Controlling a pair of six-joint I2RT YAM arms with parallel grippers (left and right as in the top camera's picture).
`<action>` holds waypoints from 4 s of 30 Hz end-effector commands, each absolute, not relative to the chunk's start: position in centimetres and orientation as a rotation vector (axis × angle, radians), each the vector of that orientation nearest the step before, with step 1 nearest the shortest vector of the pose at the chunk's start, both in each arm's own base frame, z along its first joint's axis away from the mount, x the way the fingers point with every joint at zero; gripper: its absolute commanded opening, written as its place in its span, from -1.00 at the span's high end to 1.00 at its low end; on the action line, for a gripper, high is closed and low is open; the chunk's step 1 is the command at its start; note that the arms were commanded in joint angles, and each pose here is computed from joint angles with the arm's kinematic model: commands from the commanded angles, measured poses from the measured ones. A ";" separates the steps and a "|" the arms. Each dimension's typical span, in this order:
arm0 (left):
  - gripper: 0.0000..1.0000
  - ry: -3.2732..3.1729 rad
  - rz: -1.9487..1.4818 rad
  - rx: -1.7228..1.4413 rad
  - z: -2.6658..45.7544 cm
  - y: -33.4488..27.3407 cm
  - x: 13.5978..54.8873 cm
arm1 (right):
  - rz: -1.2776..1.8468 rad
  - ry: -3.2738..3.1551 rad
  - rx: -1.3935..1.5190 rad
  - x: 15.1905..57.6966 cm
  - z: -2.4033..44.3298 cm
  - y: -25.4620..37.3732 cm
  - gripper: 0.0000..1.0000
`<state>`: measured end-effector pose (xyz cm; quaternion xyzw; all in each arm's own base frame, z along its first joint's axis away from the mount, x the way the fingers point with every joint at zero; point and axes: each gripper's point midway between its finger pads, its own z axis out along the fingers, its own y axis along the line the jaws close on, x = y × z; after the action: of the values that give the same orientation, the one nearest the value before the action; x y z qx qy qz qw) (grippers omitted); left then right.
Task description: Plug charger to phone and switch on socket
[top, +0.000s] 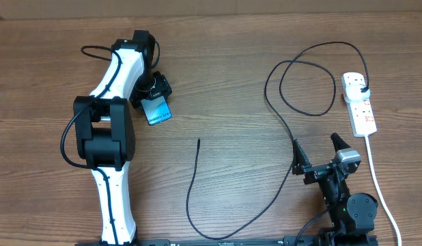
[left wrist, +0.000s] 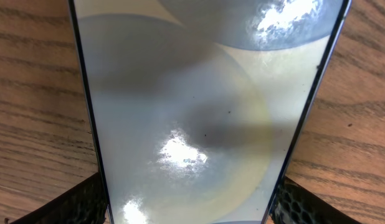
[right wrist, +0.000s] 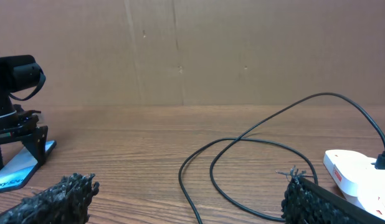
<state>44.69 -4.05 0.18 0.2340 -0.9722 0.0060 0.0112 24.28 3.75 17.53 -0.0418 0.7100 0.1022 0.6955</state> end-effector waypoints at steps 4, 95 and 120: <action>-0.43 -2.992 0.044 0.749 -0.9 -4.3 44.0 | 0.232 1.585 -0.092 24.3 17.3 3.8 -1.00; 0.92 -2.019 1.413 0.793 23.9 -19.8 42.6 | 0.232 1.585 -0.092 24.3 17.3 3.8 -1.00; 0.92 -1.980 1.485 0.748 25.0 -20.1 42.6 | 0.232 1.585 -0.092 24.3 17.3 3.8 -1.00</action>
<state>42.35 -20.05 23.35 0.2962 -0.7436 0.5268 0.2861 24.28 3.74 17.52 -0.0415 0.7102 0.1022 0.6953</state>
